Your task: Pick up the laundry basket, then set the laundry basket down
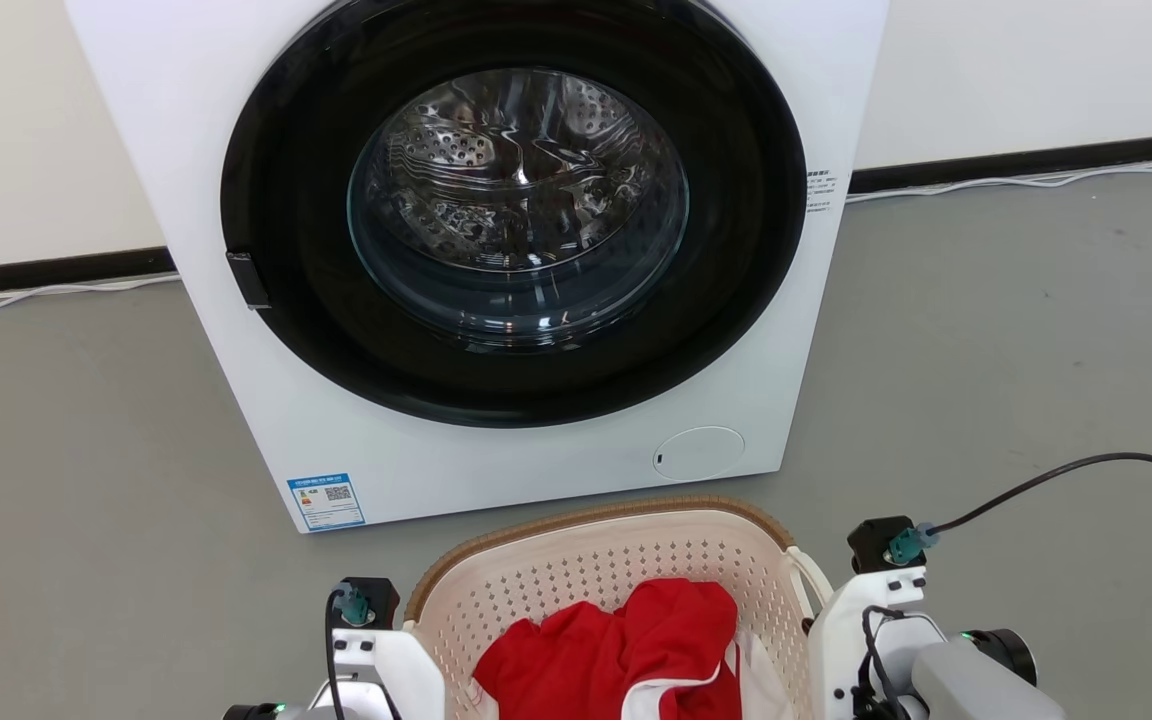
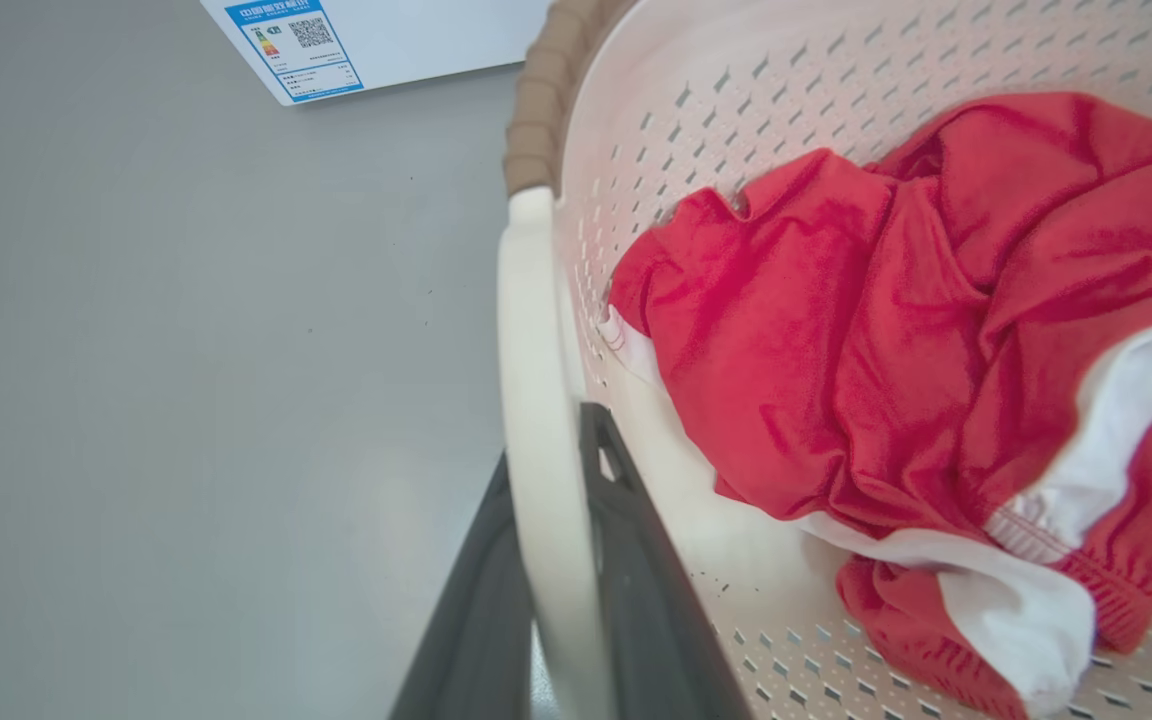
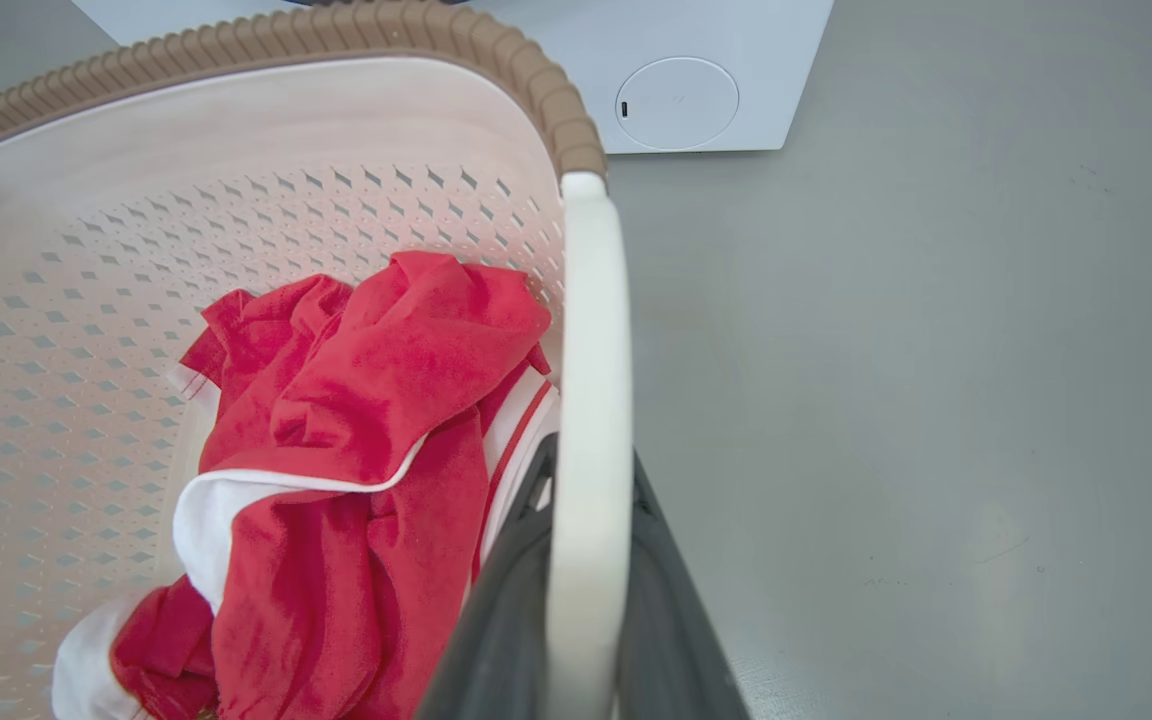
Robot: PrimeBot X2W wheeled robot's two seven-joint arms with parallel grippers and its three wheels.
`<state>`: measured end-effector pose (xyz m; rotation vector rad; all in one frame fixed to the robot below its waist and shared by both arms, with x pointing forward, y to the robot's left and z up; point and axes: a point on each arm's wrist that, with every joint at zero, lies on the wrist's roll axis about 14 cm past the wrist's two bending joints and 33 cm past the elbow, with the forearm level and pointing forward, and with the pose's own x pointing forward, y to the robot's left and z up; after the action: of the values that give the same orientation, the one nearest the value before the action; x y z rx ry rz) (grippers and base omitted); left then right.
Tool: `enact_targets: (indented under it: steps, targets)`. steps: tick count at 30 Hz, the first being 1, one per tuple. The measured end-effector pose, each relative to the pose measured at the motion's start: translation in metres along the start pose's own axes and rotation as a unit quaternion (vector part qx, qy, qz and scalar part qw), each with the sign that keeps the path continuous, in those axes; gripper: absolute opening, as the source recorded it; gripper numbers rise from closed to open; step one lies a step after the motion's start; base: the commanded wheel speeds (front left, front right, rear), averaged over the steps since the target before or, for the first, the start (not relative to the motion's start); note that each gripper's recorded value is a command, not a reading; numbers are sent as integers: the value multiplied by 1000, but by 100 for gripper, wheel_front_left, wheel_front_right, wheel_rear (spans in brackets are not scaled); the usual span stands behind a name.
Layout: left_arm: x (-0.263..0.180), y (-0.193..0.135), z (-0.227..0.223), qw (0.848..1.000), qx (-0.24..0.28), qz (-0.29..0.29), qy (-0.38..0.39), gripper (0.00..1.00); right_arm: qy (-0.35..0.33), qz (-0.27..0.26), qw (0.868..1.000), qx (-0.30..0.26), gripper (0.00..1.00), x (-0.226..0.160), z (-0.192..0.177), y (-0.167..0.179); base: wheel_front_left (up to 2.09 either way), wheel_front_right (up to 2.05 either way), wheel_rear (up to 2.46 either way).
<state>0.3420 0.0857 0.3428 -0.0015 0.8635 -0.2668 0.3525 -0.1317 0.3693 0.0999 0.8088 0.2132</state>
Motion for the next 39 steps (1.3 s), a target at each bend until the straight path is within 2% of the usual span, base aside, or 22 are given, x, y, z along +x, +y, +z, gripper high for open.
enact_targets:
  steps: [39]
  targets:
    - [-3, 5, -4, 1000, -10, 6, 6, 0, 13, 10, 1000, 0, 0, 2, -7, 8, 0, 0, 0]
